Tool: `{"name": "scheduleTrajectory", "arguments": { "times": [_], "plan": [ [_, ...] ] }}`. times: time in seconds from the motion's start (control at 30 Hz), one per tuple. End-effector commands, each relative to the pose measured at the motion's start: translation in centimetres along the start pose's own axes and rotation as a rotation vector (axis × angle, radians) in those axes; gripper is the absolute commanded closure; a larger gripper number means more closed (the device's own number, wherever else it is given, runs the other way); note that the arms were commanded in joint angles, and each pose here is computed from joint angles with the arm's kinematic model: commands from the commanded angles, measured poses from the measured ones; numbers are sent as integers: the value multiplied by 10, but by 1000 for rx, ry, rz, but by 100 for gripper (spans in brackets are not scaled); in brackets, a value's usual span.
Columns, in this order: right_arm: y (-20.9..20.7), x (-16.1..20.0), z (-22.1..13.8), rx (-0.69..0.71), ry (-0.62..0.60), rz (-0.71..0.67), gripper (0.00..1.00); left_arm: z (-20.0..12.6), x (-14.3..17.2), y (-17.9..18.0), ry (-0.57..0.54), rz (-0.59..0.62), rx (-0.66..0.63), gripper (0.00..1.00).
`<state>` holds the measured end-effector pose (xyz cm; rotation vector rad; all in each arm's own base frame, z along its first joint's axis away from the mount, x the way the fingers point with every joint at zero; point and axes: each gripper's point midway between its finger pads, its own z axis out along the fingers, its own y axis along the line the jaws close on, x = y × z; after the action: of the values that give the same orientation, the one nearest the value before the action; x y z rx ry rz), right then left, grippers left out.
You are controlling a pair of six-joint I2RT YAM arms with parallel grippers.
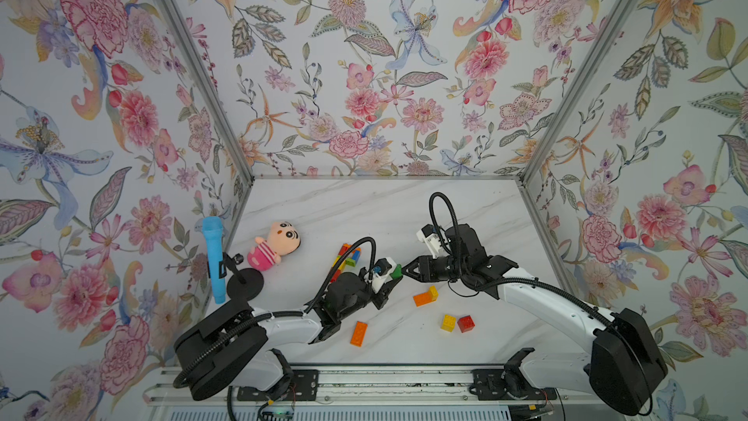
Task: Assemble the letter p with lego
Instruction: Assemble the lego brick with the lego brick.
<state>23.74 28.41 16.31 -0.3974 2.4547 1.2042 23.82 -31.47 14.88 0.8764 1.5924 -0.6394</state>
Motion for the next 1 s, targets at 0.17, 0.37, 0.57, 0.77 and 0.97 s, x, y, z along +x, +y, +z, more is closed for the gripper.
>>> {"name": "scheduleTrajectory", "arguments": {
  "times": [0.17, 0.37, 0.57, 0.77, 0.97],
  "plan": [
    [13, 8, 13, -21, 80, -24, 71, 1, -8, -16, -36, 59, 53, 84],
    [14, 10, 14, -16, 93, -29, 92, 0, -6, -15, -31, 62, 49, 84],
    [-12, 7, -3, 179, 52, -48, 100, -4, -5, -3, -9, 21, -21, 45],
    [-47, 26, -17, 410, 67, -50, 100, -51, -7, 44, -123, -106, -247, 1],
    [-61, 41, -15, 575, 59, -82, 100, -99, 8, 87, -183, -241, -408, 1]
  ]
}}
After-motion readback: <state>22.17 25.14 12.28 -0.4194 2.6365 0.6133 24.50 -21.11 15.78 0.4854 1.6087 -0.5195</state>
